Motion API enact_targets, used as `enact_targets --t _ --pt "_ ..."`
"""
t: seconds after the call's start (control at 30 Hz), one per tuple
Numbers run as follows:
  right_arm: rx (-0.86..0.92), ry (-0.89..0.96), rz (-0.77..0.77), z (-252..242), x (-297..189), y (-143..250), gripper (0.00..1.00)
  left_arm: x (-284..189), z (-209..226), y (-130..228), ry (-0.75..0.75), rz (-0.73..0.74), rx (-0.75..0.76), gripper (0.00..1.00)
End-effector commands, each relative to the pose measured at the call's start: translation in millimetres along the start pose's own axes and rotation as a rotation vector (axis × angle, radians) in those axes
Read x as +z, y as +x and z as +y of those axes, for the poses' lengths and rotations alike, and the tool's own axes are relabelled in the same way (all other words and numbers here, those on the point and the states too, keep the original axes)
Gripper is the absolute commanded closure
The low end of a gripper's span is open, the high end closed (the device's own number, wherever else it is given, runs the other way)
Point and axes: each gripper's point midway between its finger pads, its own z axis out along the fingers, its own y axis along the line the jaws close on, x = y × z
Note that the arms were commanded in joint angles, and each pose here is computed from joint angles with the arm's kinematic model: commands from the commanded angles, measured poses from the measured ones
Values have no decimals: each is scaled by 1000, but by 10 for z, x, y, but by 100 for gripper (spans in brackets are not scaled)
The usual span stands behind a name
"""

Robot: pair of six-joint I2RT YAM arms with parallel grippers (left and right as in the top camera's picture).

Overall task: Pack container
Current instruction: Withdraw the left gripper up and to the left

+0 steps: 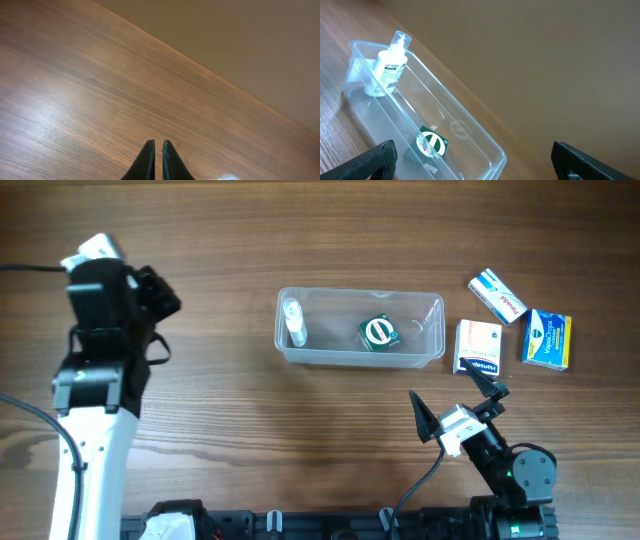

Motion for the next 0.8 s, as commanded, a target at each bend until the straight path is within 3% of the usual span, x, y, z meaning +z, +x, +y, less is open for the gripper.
enact_targets --t 0.0,0.03,0.07,0.1,0.43,0.57,0.67,0.77 --pt "-8 0 -6 3 0 -11 0 66 -28 37 48 44 -1 79" --pt "-8 0 -6 3 0 -11 0 86 -23 48 45 49 -1 51" --pt "-8 0 -6 4 0 -10 0 103 -17 61 42 55 -1 12" --pt "-9 0 -6 4 0 -10 0 122 -12 72 40 60 -1 0" --pt "-8 0 -6 3 0 -11 0 158 6 117 31 79 -1 0" --pt "-231 -58 -77 110 -8 -128 0 158 6 117 31 79 -1 0" --pt "-303 -185 -242 351 -80 -388 0 158 6 117 31 79 -1 0" --pt "6 -134 -226 124 -87 -552 0 158 6 117 31 79 -1 0"
